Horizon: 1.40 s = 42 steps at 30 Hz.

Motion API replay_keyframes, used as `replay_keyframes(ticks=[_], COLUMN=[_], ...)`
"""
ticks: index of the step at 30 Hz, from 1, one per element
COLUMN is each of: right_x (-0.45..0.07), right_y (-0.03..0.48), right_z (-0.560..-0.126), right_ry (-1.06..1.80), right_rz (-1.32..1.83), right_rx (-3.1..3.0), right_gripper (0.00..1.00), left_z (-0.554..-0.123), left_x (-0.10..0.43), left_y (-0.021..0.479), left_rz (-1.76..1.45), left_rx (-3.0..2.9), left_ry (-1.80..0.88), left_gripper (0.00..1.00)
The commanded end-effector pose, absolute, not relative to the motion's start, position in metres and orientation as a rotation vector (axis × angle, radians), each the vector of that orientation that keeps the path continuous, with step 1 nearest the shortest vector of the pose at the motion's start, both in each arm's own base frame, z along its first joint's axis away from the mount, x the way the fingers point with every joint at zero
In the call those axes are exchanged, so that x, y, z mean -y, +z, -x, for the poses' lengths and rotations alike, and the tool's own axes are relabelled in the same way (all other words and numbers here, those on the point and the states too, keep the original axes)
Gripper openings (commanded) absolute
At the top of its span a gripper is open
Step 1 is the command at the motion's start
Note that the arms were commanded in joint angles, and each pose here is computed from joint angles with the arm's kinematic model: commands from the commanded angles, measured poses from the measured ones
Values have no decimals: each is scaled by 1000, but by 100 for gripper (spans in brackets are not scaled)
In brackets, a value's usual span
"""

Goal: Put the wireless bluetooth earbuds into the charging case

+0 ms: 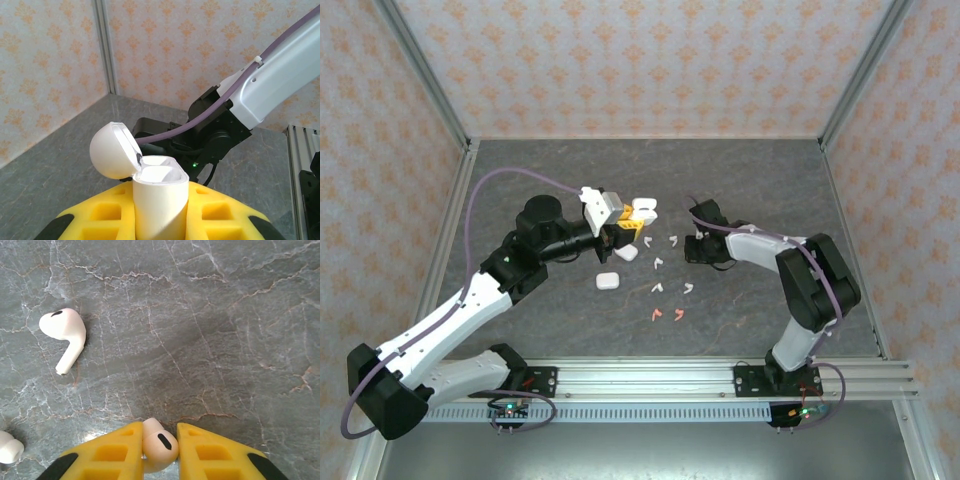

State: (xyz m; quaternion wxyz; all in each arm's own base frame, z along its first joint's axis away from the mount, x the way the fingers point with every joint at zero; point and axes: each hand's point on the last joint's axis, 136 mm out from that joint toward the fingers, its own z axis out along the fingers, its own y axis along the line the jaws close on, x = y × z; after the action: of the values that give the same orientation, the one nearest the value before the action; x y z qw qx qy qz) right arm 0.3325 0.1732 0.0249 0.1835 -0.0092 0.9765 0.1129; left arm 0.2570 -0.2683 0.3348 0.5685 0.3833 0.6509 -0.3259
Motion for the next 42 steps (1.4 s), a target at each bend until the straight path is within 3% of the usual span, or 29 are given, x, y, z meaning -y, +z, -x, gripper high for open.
replay_keyframes(ticks=[1,13,19,25,31,42], right_x=[-170,-162,-170,-189,-214,-237], right_y=[45,183,284,348,375,379], right_z=[-336,-327,-300,-275,-259,-249], right_ry=[314,327,307,302,335,411], right_rz=[48,287,469,657,812,942], right_rx=[-2683,-2253,-1934,-1721,-1580,-1481], right_gripper=[20,20,20,20,19,19], left_z=[-255,-261,-265,-266,-262,-247], left_x=[266,276,283,293,299,305], left_y=[337,336,343,346,345,357], left_rz=[-863,-801,-777,-770,-791,-847], left_rx=[-1521,-1514,-1501,-1502,-1489,-1441], left_ry=[-778,-876,-940,-1016,-1045,-1136], left_gripper=[0,0,0,0,0,0])
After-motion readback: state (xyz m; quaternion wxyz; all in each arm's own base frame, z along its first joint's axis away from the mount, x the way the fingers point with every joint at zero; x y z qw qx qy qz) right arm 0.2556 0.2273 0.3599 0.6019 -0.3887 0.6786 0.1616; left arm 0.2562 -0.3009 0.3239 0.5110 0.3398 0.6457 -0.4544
